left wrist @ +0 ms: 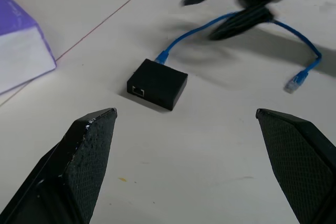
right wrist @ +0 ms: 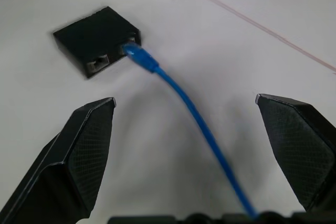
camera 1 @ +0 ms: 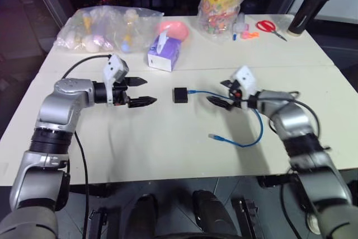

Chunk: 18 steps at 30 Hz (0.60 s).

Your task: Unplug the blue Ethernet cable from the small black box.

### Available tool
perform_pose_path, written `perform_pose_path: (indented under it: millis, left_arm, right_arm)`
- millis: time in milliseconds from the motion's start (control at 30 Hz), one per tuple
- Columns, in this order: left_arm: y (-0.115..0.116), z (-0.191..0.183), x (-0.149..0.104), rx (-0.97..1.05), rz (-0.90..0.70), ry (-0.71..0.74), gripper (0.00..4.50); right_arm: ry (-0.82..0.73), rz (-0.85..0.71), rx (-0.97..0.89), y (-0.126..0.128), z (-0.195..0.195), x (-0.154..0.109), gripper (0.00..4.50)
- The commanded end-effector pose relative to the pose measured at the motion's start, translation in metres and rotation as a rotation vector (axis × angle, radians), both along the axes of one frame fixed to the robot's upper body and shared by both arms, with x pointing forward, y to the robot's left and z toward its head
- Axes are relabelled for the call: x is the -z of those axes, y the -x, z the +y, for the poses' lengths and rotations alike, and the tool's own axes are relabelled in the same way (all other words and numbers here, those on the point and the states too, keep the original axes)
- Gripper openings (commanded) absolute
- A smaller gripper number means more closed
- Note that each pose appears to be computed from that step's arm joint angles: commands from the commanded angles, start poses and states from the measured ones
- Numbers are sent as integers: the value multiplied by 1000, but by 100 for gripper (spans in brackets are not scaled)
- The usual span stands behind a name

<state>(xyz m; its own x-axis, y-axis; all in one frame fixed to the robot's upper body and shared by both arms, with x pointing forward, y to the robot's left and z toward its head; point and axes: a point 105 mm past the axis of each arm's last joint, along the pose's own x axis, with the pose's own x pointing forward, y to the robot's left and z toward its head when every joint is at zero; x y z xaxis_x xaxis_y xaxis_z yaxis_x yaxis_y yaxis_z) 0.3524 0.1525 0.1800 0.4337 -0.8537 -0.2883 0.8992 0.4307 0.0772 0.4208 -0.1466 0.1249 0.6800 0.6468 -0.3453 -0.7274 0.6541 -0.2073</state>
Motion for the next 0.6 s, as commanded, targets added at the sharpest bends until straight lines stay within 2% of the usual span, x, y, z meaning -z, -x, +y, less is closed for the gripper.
perform_pose_path:
  millis: [33, 300, 400, 600]
  left_arm:
    - [9, 0, -6, -11, -23, 18, 446]
    - [24, 4, 5, -102, 1, 51, 446]
    - [25, 5, 8, -144, 3, 71, 450]
    - [22, 11, 12, -195, 5, 84, 450]
  right_arm:
    - [29, 2, -70, -8, 11, 0, 450]
    - [91, 36, -193, -11, 53, 6, 450]
    - [140, 2, -235, -12, 72, 3, 362]
    - [266, -35, -238, -12, 65, 13, 60]
